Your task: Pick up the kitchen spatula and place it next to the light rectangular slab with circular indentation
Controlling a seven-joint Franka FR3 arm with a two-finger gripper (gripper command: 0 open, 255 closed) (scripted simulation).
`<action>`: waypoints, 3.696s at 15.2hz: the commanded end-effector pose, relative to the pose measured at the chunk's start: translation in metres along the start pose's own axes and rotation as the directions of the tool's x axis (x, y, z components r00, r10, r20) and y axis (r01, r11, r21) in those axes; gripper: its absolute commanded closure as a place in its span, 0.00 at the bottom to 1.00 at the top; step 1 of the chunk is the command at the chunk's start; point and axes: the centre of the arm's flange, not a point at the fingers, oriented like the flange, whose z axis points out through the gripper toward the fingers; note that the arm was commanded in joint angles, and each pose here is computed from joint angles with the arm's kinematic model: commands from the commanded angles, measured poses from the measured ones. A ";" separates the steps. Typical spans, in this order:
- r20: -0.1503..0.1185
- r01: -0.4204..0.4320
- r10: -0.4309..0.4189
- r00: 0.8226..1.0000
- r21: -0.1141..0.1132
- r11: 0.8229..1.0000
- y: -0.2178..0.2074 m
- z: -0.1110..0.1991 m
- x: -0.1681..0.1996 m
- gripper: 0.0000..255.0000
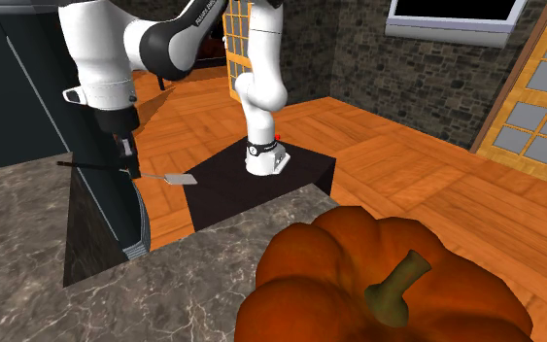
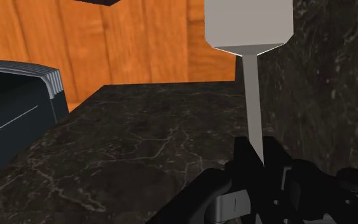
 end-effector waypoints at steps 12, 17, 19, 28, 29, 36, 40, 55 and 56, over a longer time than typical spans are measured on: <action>0.000 0.002 -0.002 1.000 0.000 1.000 0.108 0.007 0.131 1.00; 0.000 0.002 -0.002 1.000 0.000 1.000 0.150 0.011 0.182 1.00; 0.000 0.002 -0.002 1.000 0.000 1.000 0.167 0.012 0.202 1.00; 0.000 0.002 -0.002 1.000 0.000 1.000 0.227 0.027 0.274 1.00; 0.000 0.002 -0.002 1.000 0.000 1.000 0.227 0.033 0.274 1.00; 0.000 0.002 -0.002 1.000 0.000 1.000 0.227 0.069 0.271 1.00; 0.000 0.002 -0.002 1.000 0.000 1.000 0.227 0.090 0.270 1.00; 0.000 0.002 -0.002 1.000 0.000 1.000 0.227 0.082 0.270 0.00; 0.000 0.002 -0.002 1.000 0.000 1.000 0.227 0.069 0.270 0.00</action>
